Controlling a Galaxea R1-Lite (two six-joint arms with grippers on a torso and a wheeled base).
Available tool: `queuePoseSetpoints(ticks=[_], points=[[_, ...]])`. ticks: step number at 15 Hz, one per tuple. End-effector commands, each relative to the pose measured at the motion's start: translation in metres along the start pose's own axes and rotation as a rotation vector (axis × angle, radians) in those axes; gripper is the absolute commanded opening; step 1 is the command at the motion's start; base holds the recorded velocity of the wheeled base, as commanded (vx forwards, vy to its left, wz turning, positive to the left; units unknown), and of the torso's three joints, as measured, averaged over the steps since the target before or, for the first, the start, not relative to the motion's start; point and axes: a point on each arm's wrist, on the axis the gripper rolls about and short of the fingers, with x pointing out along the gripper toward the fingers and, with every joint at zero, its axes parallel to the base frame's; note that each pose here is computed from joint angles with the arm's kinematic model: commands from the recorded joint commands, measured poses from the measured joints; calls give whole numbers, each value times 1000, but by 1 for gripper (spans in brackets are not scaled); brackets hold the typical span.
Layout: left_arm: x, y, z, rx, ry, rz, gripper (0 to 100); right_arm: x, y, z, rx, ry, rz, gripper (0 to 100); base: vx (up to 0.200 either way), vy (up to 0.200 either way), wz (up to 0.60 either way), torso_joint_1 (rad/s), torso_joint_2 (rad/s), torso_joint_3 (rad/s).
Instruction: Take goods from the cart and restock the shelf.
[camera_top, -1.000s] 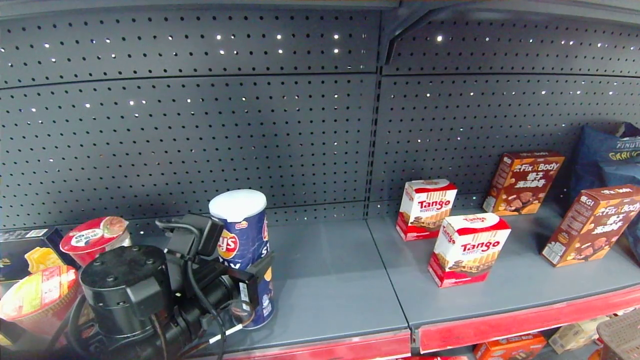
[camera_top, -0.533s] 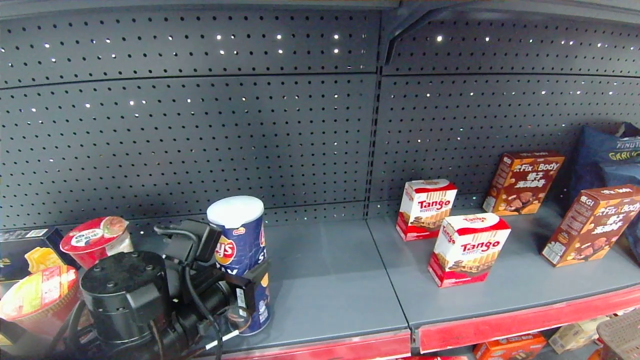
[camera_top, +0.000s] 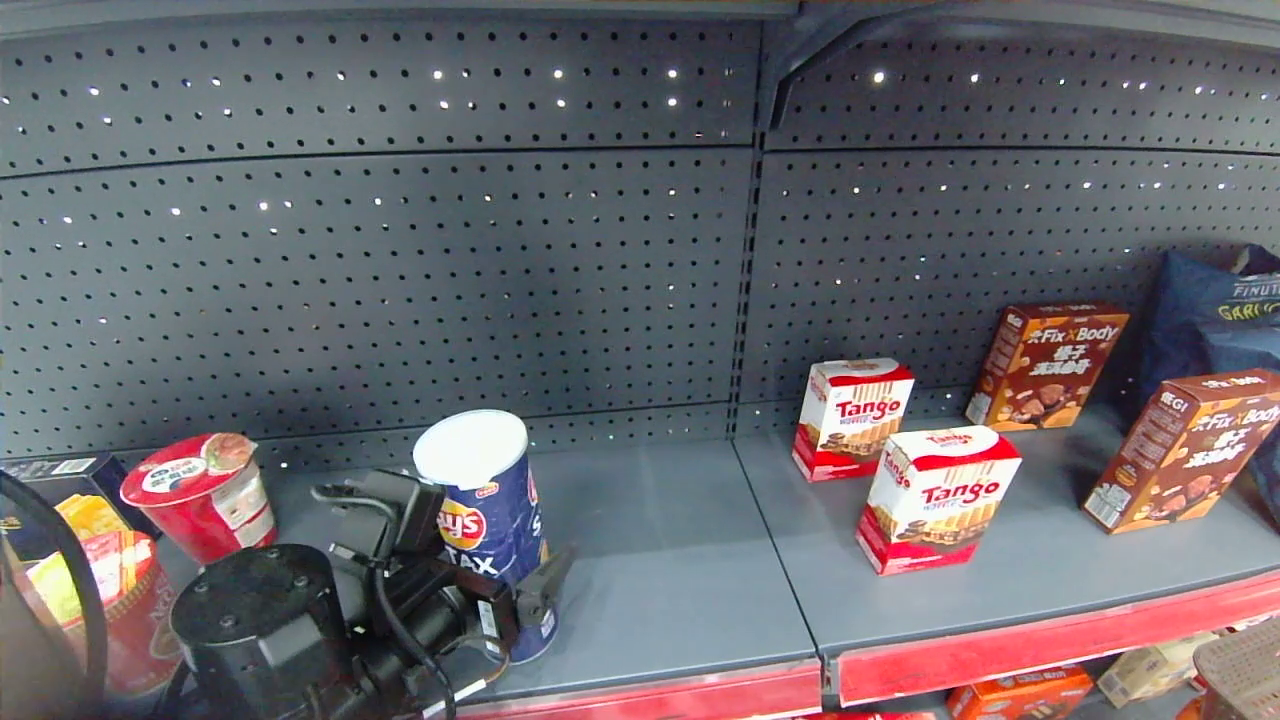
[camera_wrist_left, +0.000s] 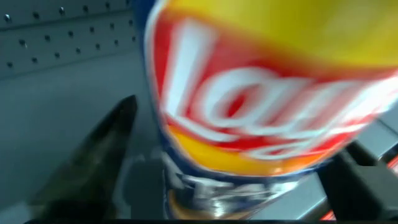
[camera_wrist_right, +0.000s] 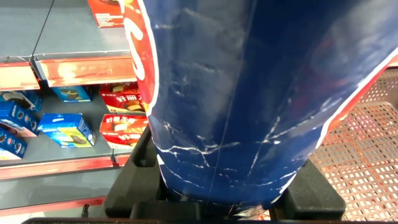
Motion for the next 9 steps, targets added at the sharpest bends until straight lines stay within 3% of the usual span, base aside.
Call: queuePoseSetpoints(ticks=[1,9], points=[[1,1,-5,3,23,4,100,1,0,0,0,7,1,0,0,0,0,0,0,0],[-20,1,9,-5,-36,-14,100,0,0,0,0,1,0,0,0,0,0,0,0,0]])
